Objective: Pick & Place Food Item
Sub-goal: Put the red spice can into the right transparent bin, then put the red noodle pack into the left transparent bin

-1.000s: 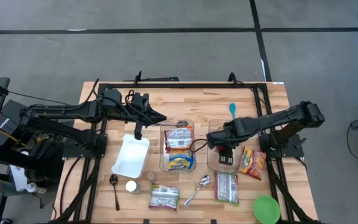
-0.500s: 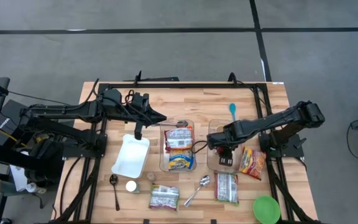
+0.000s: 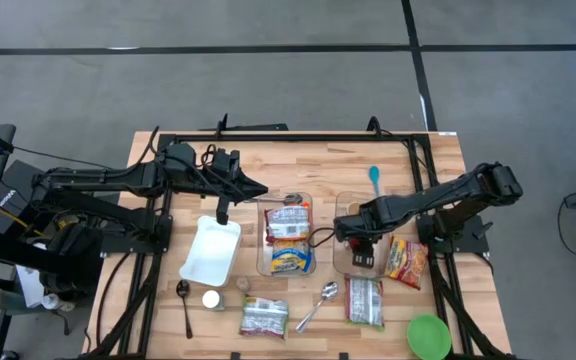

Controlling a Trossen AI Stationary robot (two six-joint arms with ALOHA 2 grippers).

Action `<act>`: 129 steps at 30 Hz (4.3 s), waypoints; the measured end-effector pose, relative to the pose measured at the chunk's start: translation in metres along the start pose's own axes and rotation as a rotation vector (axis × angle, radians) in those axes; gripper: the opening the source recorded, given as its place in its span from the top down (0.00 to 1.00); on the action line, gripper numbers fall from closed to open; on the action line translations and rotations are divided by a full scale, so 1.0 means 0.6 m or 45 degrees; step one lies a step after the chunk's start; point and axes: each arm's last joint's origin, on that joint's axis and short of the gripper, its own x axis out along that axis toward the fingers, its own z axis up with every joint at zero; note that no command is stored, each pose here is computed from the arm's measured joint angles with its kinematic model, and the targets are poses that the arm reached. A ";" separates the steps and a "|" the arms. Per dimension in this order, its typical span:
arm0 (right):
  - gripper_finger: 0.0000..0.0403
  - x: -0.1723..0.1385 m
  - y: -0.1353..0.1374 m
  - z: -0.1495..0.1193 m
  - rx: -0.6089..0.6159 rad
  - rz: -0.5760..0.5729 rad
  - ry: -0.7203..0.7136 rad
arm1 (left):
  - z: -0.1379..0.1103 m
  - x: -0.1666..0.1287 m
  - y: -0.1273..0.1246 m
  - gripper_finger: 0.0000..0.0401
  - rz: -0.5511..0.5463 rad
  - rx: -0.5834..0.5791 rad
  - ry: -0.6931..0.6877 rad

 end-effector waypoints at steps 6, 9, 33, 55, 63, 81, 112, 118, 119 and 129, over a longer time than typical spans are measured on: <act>0.48 0.001 0.000 -0.001 0.000 -0.001 0.003 | 0.000 0.000 0.000 1.00 0.000 0.000 0.000; 0.46 0.001 0.000 -0.001 0.000 -0.001 0.002 | 0.000 0.000 0.000 1.00 -0.001 0.000 0.000; 0.37 0.001 0.000 0.000 -0.002 0.000 0.001 | 0.000 0.000 0.000 1.00 -0.001 0.000 0.000; 0.34 -0.058 0.004 0.011 0.012 -0.022 0.056 | 0.000 0.000 0.000 1.00 0.000 0.000 0.000; 0.34 -0.095 0.009 0.019 0.078 -0.017 0.041 | 0.000 0.000 0.000 1.00 0.000 0.000 0.000; 0.47 -0.198 0.066 -0.025 0.321 0.060 -0.297 | 0.000 0.000 0.000 1.00 0.000 0.000 0.000; 0.86 -0.198 0.168 -0.167 0.536 0.088 -0.195 | 0.000 0.000 0.000 1.00 -0.001 0.000 0.000; 0.86 -0.198 0.172 -0.172 0.688 0.104 -0.187 | 0.000 0.000 0.000 1.00 0.000 0.000 0.000; 0.86 -0.198 0.172 -0.172 0.710 0.106 -0.186 | 0.000 0.000 0.000 1.00 0.000 0.000 0.001; 0.86 -0.197 0.163 -0.177 0.886 0.038 -0.185 | 0.000 0.000 0.000 1.00 -0.001 0.000 0.000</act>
